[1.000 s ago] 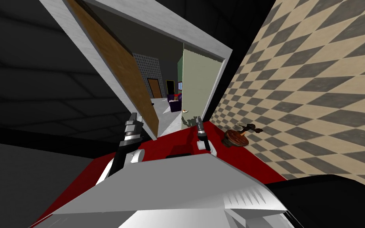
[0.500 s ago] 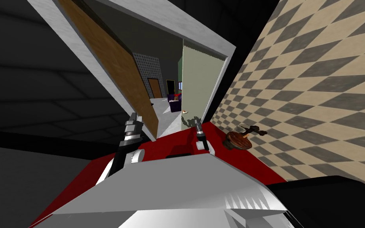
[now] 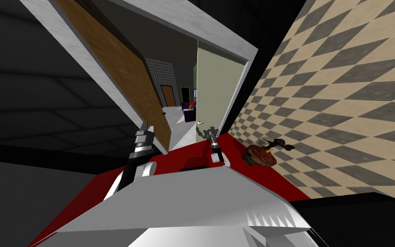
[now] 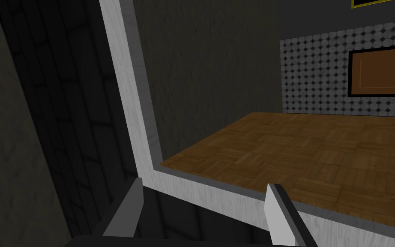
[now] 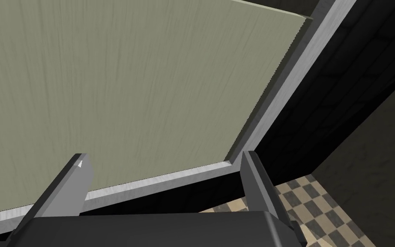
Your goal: Push the door open
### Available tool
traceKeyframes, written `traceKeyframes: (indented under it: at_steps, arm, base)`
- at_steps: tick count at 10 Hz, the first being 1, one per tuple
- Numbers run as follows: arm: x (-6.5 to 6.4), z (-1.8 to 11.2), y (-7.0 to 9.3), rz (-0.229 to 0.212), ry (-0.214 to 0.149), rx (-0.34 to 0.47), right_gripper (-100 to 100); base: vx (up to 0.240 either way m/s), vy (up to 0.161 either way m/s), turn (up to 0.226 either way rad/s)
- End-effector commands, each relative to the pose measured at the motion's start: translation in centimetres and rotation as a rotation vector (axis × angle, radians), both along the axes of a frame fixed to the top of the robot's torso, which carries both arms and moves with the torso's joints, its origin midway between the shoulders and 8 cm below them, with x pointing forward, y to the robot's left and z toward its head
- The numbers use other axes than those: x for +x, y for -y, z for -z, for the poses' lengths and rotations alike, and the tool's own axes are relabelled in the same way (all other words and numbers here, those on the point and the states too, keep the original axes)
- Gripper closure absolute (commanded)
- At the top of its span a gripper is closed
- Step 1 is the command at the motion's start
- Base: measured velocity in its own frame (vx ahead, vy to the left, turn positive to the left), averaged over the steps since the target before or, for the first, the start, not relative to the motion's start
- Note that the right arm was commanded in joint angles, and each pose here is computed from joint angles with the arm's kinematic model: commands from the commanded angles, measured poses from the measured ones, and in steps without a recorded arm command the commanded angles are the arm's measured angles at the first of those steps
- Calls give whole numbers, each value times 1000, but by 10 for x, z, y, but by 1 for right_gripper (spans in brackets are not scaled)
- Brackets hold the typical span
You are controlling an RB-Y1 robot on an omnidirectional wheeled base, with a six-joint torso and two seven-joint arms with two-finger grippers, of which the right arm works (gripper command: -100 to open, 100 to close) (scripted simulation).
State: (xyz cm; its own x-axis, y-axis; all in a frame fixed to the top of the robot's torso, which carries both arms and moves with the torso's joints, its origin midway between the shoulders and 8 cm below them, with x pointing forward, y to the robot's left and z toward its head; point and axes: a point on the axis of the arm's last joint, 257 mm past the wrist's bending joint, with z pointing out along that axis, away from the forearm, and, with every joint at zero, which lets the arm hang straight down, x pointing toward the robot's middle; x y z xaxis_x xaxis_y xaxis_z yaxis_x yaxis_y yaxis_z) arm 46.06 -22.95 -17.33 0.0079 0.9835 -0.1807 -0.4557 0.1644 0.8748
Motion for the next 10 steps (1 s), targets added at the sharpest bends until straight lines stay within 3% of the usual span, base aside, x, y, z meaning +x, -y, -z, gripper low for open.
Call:
traceKeyframes:
  at_steps: [1,10]
  arm:
    - [4,13,-4,-6,-26,6,-100]
    - [21,81,-22,-39,-164,35,-100]
  base:
    - [104,-43,25]
    - [97,-52,26]
